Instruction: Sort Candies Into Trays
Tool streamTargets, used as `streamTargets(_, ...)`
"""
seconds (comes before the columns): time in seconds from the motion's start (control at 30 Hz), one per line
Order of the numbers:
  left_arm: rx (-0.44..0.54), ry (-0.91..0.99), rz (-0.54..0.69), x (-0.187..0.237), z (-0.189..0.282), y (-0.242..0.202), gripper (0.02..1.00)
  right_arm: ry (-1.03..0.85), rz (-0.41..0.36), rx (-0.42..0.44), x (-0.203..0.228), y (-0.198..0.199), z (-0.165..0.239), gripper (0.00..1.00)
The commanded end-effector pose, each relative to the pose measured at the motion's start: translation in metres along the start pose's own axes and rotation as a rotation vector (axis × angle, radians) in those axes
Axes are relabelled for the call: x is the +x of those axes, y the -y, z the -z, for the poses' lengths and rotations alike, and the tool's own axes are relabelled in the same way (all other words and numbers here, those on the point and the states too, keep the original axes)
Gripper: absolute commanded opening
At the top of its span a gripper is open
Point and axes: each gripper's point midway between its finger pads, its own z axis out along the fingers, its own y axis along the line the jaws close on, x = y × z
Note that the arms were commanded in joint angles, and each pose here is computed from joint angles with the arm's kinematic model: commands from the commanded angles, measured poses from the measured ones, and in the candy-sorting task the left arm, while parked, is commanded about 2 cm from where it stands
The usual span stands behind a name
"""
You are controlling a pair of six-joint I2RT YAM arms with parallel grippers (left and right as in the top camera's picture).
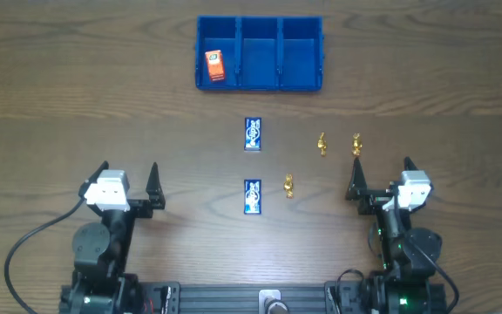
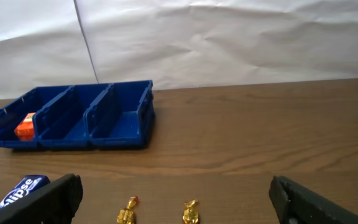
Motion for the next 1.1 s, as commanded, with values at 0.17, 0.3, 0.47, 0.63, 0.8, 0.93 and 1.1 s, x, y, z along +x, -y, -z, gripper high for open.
streamTargets(0.17, 0.010, -0.045, -0.007, 0.016, -0.001, 0.001, 0.998, -0.003, 0.006, 0.000, 0.001, 0.000, 0.000, 1.000)
streamTargets(0.3, 0.010, -0.045, -0.007, 0.016, -0.001, 0.001, 0.998, -0.003, 0.006, 0.000, 0.001, 0.000, 0.000, 1.000)
streamTargets(0.47, 0.010, -0.044, -0.007, 0.016, -0.001, 0.001, 0.998, -0.002, 0.007, 0.016, 0.001, 0.003, 0.000, 1.000)
streamTargets(0.63, 0.010, -0.045, -0.007, 0.016, -0.001, 0.001, 0.998, 0.080, -0.087, -0.067, -0.020, -0.012, 0.001, 1.000)
streamTargets(0.8, 0.010, -0.045, -0.007, 0.016, -0.001, 0.001, 0.998, 0.076, -0.179, -0.322, -0.074, -0.058, 0.015, 0.998)
streamTargets(0.93, 0.010, -0.045, -0.007, 0.016, -0.001, 0.001, 0.998, -0.134, -0.186, -0.416, -0.111, -0.082, 0.007, 0.998)
streamTargets(1.1, 0.010, -0.045, -0.007, 0.016, -0.001, 0.001, 0.998, -0.440, -0.233, -0.475, -0.127, -0.114, -0.022, 0.998)
